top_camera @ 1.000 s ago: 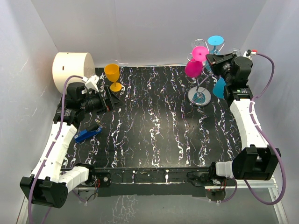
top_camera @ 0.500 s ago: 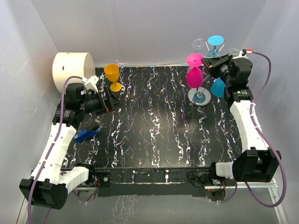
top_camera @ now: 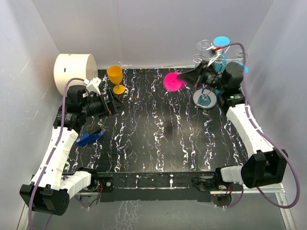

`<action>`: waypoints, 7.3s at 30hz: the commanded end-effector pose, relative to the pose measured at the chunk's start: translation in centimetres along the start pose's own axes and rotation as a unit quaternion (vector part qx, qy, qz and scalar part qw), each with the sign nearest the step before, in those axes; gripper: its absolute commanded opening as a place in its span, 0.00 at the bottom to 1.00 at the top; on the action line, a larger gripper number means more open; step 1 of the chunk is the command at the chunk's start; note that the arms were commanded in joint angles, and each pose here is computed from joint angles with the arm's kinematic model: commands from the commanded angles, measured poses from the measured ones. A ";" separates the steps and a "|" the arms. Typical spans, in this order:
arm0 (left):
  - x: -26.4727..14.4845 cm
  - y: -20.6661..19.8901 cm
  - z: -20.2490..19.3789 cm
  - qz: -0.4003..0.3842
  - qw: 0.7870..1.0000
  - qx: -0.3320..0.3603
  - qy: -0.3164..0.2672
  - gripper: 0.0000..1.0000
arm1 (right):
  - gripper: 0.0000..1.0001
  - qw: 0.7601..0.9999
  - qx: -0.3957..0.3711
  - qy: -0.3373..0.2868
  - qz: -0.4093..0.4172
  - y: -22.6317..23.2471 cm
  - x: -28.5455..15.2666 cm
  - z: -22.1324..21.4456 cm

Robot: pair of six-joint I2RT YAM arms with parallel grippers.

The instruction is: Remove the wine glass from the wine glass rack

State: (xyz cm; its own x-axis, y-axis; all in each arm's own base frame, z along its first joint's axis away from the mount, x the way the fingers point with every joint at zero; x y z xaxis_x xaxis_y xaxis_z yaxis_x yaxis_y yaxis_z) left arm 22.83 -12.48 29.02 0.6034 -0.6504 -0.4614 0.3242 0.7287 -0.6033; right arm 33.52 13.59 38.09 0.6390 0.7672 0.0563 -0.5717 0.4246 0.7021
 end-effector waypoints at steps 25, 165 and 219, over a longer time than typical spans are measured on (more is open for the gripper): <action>2.8 0.0 2.5 0.021 0.990 -0.134 0.034 0.93 | 0.00 0.547 -0.756 0.122 0.338 4.7 -0.1 -24.5; 0.4 -4.2 0.6 -0.073 0.995 0.072 0.005 0.92 | 0.74 0.877 0.093 -0.290 -0.371 -9.3 -18.3 13.9; 0.2 -4.0 0.9 -0.053 0.996 0.064 0.006 0.91 | 0.02 0.883 0.231 -0.332 -0.239 -11.0 -16.2 13.1</action>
State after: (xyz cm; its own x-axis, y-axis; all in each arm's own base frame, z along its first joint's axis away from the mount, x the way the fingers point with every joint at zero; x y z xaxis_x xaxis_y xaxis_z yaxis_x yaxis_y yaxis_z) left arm 22.70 -15.26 30.83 0.5475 -0.7177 -0.4302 0.4638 0.6882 -0.5579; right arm 36.73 -9.91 36.29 0.9916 0.0527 -0.1185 0.0990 0.2832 0.9540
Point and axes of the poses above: each gripper's point midway between its finger pads, its own x axis out along the fingers, its own y axis along the line the jaws close on, z = x × y, the point moved 5 cm from there along -x, back along the fingers, and after that the axes turned 8 degrees about x, right-handed, at the moved point
